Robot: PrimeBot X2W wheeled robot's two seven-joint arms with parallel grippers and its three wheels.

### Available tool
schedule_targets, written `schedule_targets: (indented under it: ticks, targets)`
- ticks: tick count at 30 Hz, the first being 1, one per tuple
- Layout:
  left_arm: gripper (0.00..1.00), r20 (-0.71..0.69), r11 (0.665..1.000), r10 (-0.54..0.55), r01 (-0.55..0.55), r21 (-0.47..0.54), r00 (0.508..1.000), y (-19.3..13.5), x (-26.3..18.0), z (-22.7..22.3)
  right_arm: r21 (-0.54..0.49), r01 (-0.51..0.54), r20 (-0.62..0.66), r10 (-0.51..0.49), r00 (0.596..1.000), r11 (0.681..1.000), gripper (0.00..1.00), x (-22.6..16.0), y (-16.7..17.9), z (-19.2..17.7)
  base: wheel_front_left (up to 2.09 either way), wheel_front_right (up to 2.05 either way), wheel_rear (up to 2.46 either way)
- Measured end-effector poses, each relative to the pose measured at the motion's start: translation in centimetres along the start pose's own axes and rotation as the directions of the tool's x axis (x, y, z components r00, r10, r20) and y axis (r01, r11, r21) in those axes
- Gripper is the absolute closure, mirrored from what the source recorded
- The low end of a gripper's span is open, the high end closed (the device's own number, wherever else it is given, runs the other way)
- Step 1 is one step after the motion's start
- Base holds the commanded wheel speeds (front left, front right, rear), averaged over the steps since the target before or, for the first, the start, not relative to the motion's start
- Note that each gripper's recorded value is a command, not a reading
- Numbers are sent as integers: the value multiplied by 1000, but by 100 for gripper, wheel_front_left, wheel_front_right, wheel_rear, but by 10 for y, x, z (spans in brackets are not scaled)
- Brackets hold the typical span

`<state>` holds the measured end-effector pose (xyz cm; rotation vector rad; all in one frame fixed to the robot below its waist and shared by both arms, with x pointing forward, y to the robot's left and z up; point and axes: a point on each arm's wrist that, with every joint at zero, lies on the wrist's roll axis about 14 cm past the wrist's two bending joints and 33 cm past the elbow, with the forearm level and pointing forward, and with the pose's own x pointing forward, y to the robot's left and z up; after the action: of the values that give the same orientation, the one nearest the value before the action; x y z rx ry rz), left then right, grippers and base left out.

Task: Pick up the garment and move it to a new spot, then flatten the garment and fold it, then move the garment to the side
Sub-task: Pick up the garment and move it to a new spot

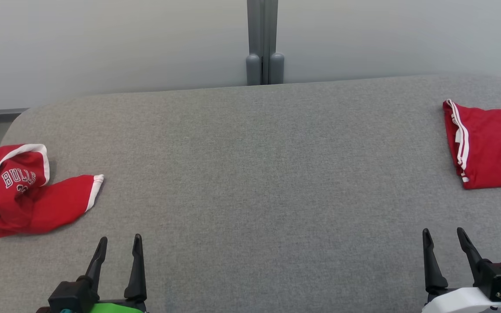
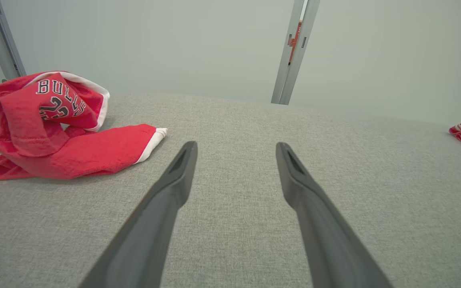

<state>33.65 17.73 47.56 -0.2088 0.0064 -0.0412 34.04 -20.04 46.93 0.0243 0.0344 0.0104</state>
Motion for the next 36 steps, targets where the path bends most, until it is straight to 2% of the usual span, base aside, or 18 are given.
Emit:
schedule_targets:
  ticks: [7, 11, 19, 24, 31, 36]
  targets:
    - [0, 22, 999, 51, -51, -2, 998, 14, -11, 6, 34, -75, -15, 75, 997, 997, 0, 8, 25, -5, 0, 0, 0]
    - [0, 37, 992, 127, -126, -8, 991, 35, -27, 10, 46, -181, -28, 182, 983, 982, 0, 16, 60, -9, 0, 0, 0]
    - [0, 58, 933, 359, -357, -44, 931, 91, -88, 13, 46, -400, -6, 400, 916, 915, 0, 35, 138, -1, 0, 0, 0]
    - [0, 85, 907, 419, -413, -80, 904, 103, -104, 20, 24, -474, -11, 474, 880, 880, 0, 39, 165, -2, 0, 0, 0]
    - [0, 145, 930, 366, -359, -73, 919, 103, -50, 48, -15, -501, 29, 501, 865, 865, 0, 65, 175, 8, 0, 0, 0]
    - [0, 163, 941, 336, -338, -14, 928, 121, 17, 78, -46, -533, 104, 535, 838, 845, 0, 100, 188, 26, 0, 0, 0]
